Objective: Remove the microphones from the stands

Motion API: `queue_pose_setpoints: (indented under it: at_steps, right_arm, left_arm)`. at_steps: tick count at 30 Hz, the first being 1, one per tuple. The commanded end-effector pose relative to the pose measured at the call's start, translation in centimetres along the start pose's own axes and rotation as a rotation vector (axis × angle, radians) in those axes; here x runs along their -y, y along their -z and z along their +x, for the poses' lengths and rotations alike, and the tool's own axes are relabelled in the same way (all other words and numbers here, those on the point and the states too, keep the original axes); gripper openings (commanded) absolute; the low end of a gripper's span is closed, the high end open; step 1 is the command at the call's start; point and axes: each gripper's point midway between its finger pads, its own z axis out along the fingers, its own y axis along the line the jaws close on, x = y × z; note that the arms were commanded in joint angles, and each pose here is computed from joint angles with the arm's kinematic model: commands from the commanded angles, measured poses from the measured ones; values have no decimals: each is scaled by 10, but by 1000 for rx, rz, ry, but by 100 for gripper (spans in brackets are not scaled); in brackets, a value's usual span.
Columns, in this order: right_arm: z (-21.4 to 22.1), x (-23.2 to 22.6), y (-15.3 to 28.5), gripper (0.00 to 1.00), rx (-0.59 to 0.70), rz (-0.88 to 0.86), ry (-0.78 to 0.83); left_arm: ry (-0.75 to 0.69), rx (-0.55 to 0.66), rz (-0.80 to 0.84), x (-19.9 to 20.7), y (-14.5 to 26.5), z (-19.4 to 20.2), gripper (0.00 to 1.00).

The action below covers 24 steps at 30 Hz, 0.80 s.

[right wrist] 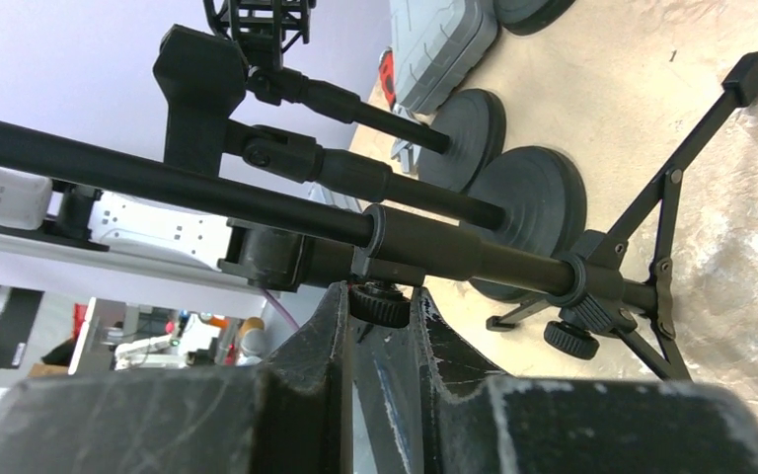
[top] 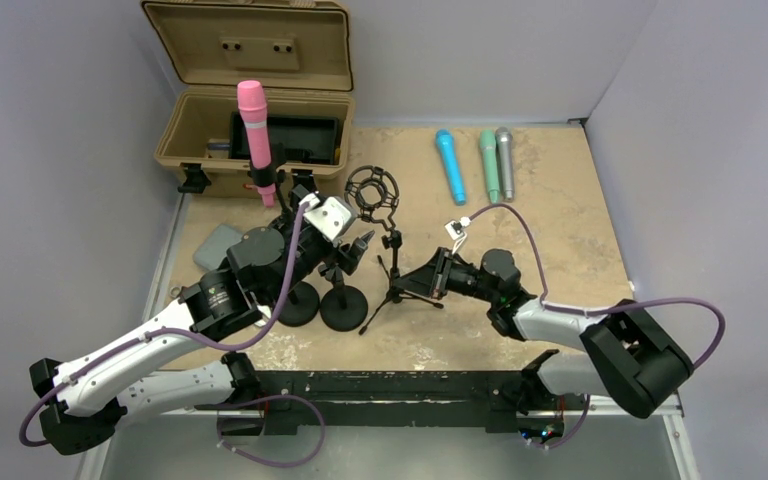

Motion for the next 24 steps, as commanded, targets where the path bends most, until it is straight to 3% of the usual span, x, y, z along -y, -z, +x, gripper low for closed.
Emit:
queue_pose_setpoints:
  at_steps: [1,12,24]
  right_arm:
    - [-13,11,-3,0,36,96,73]
    - [-39,62,18,0,87,489,267]
    - [-54,50,20,0,152,710,432]
  left_arm:
    - [9,59,-22,-8,6,-24,88]
    - [13,64,-33,-9,6,-23,88]
    - [12,58,-48,-11,4,-20,88]
